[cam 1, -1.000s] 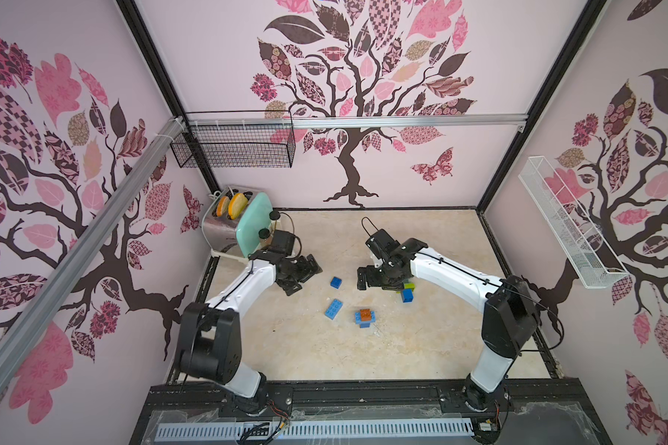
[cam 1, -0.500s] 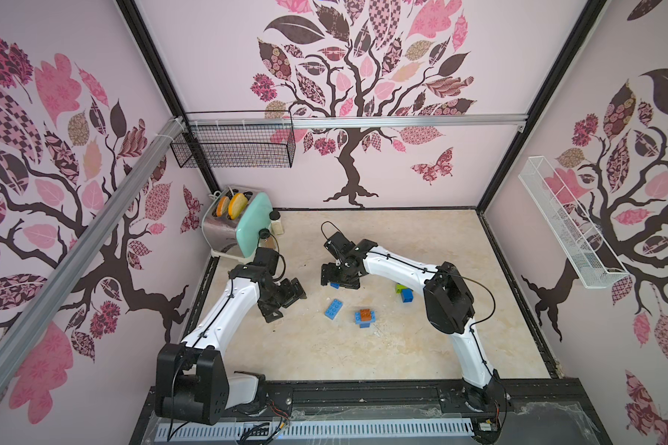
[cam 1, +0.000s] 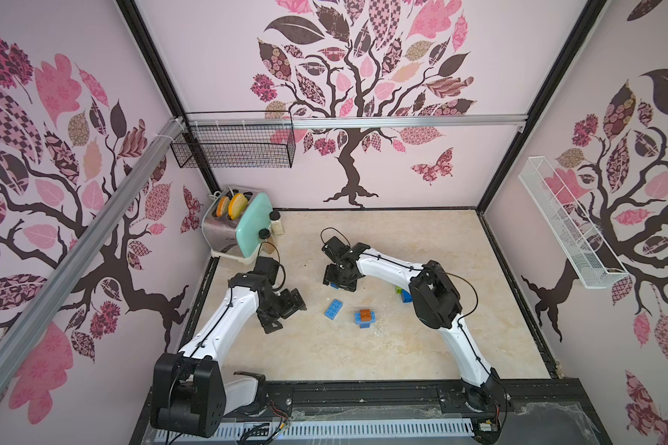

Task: Assemble the letter f with lego
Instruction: Pick up the lego brick from the center of the board.

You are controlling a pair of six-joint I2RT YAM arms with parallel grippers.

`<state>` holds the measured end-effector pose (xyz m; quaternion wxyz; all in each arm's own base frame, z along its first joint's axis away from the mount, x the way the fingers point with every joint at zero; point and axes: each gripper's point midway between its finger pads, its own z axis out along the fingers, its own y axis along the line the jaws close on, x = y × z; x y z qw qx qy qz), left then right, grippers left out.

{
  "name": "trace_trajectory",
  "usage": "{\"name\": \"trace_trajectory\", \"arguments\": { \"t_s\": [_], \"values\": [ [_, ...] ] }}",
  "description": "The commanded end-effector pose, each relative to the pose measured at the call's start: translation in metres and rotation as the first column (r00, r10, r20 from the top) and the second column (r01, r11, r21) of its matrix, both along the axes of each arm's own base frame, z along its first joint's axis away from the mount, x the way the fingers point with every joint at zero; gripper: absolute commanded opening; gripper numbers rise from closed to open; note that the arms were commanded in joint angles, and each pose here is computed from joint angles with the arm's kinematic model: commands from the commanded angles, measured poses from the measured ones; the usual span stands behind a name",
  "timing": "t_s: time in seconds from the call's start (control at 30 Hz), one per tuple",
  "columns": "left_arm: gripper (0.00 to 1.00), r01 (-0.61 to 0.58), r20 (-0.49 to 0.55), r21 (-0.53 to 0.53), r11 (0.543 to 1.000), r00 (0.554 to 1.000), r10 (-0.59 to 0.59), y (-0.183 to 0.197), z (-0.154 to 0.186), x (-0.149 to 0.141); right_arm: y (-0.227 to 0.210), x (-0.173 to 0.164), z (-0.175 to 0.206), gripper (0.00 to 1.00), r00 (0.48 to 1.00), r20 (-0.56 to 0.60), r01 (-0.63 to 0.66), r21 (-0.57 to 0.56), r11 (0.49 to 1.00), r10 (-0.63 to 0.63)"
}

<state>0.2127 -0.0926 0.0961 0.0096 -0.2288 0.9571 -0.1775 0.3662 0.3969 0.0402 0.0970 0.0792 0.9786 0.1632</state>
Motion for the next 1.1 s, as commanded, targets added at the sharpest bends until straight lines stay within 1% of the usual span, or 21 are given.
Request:
{"name": "trace_trajectory", "arguments": {
  "t_s": [0.0,0.1,0.23,0.7,1.07],
  "values": [
    [0.94,0.036,0.017,0.005,0.999,0.999,-0.036,-0.003,0.003,-0.003,0.004,0.009,0.0,0.72,0.999,0.033,0.036,0.005,0.999,-0.036],
    [0.94,0.055,0.017,0.018,0.998,0.998,-0.055,-0.004,0.003,-0.005,0.005,0.012,-0.004,0.69,0.998,0.036,0.046,0.0,0.999,-0.046],
    [0.93,0.063,0.017,0.024,0.998,0.998,-0.064,-0.005,0.003,-0.006,-0.001,0.012,-0.008,0.61,0.997,0.034,0.067,-0.032,0.997,-0.066],
    [0.93,0.074,0.007,0.032,0.997,0.997,-0.075,-0.005,0.002,-0.007,-0.006,0.018,-0.025,0.52,0.997,0.043,0.061,-0.113,0.992,-0.056],
    [0.93,0.073,0.003,0.033,0.997,0.997,-0.073,-0.006,-0.001,-0.005,-0.012,0.013,-0.03,0.46,0.997,0.067,-0.011,-0.209,0.978,0.026]
  ]
}}
